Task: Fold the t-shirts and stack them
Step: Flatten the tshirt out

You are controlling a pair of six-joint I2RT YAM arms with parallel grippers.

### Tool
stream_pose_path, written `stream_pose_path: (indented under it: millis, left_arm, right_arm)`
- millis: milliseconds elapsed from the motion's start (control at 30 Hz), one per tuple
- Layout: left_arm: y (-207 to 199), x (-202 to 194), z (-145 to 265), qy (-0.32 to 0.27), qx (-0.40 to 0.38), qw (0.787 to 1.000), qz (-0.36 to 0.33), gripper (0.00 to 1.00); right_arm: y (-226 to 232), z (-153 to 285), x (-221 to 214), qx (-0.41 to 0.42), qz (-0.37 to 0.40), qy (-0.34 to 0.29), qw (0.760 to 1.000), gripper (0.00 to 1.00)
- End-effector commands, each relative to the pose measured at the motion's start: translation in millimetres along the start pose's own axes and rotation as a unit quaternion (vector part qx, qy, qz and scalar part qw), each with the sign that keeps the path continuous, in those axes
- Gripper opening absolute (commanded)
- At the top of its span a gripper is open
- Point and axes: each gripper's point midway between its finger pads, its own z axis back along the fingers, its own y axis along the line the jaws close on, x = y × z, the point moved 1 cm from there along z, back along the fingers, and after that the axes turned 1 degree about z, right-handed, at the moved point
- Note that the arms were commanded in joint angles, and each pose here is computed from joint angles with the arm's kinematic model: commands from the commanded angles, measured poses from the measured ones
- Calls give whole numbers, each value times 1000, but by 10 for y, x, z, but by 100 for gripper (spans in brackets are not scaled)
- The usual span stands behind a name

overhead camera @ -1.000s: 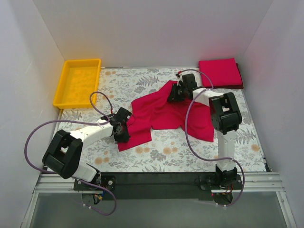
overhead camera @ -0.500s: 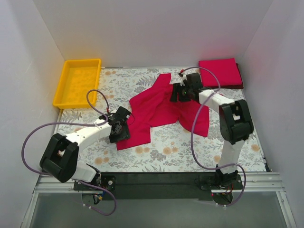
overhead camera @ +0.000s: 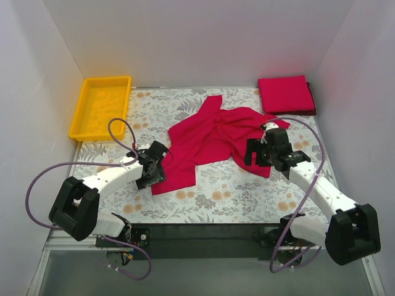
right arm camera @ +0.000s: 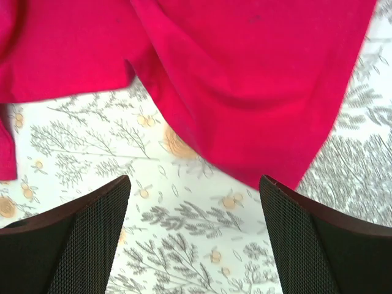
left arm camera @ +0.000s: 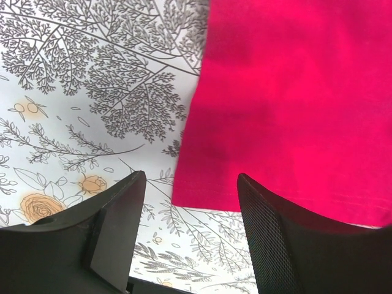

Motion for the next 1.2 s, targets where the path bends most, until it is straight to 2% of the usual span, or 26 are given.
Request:
stream_pose_path:
  millis: [0,100,267,633,667,767,800,900,1067,1167]
  left_arm:
    - [102,-6,-77,-9,32,999,5,61]
    - [110,-59,-125,0,34,999,5,61]
    - [95,-137,-186,13,28,999,7,50]
    - [94,-463,-348,59,24,998,8,49]
    - [94,-488,-367,61,25,998,5,46]
    - [80,-559,-408,69,21,997,5,29]
    - [80,-584,-418,74,19,997,7,18]
    - [100,-622,-452,72,18,997,12,0]
    - [79,-440,-306,31,0,999,26,0]
    - [-20,-91,6,-26,-26,999,39,0]
  right_arm:
    - [-129,189,-161,-30,-7,0,1000,92]
    - [-141,296,-255,-26,-7,-8,1000,93]
    - [-191,378,-343,-31,-4,-18,999,93]
    - [-286,411,-378,-53,-2,-26,998,93]
    - [-283,419,-363,-54,-1,-27,998,93]
    - [-296,438,-338,-59,-1,-33,998,92]
    - [-303,439,-339,-61,-2,-33,998,92]
    - [-313,432,-351,-64,-5,-31,997,92]
    - [-421,388,-400,-95,-16,-23,995,92]
    - [-533,309,-493,-112,-42,-2,993,90]
